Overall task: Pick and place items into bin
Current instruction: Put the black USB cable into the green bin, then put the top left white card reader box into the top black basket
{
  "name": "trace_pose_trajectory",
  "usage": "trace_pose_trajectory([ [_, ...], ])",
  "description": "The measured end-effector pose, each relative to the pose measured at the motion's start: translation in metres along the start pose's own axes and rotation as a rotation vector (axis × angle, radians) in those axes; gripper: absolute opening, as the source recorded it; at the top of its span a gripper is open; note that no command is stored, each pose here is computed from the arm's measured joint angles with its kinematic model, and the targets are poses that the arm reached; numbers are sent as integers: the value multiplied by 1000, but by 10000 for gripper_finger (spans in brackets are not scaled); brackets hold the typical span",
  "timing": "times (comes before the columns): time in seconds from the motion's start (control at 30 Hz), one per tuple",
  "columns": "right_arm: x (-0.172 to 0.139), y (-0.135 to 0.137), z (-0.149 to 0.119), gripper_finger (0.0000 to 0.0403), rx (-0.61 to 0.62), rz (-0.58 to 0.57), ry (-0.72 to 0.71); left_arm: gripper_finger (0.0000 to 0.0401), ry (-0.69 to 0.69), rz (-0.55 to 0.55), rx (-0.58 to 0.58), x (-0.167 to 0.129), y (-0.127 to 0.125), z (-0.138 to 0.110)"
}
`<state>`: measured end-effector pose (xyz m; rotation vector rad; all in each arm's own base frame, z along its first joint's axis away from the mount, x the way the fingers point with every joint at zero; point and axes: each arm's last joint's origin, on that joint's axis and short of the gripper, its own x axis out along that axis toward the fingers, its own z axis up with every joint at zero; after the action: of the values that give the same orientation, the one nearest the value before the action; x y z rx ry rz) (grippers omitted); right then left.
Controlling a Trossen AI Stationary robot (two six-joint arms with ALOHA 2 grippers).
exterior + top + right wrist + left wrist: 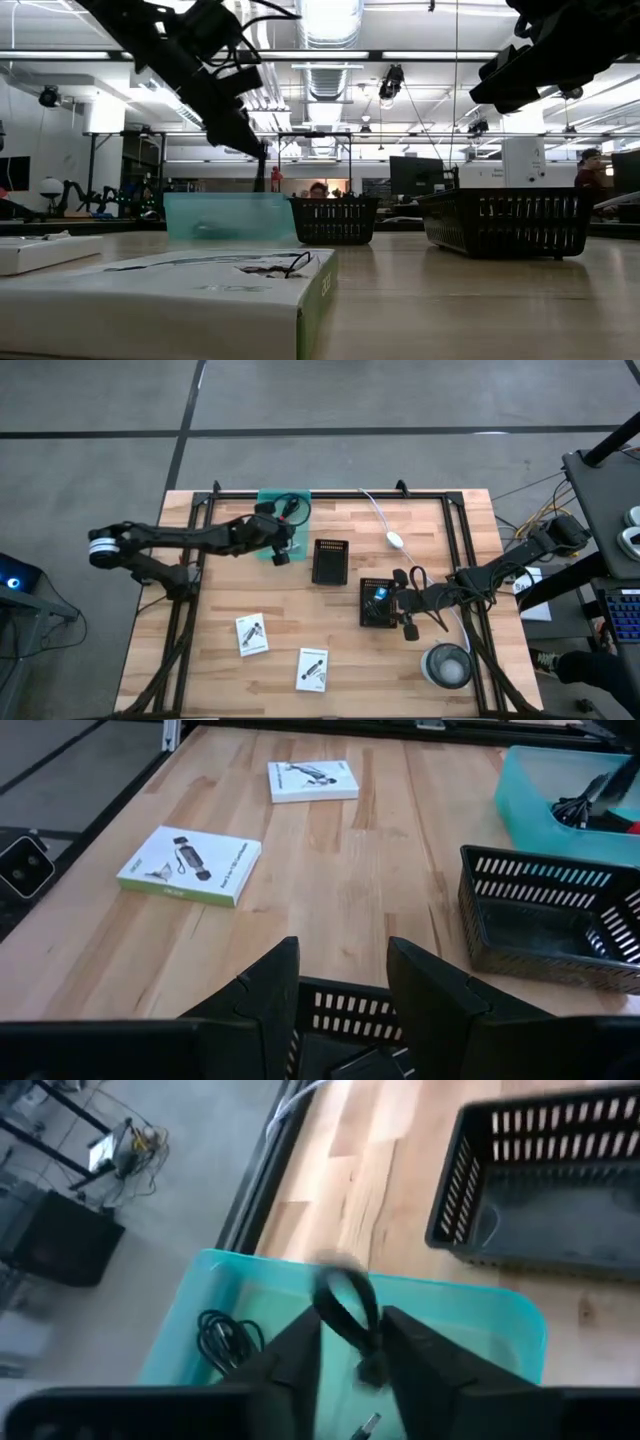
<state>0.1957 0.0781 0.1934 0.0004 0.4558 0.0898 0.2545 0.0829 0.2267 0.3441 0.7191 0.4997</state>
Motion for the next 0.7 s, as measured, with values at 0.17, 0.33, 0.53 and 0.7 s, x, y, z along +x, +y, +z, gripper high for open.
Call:
trace_pose_trajectory([
  [0.17,0,0,0,139,14,0,1,168,4,-6,96,1,-2,2],
  [0.33,0,0,-1,139,15,0,2,210,17,-64,148,-18,-9,8],
  [0.53,0,0,-2,139,15,-1,7,214,56,-233,-160,-55,-26,16],
  [0.7,0,0,-2,139,112,-3,8,214,156,-462,-576,-80,-48,17],
])
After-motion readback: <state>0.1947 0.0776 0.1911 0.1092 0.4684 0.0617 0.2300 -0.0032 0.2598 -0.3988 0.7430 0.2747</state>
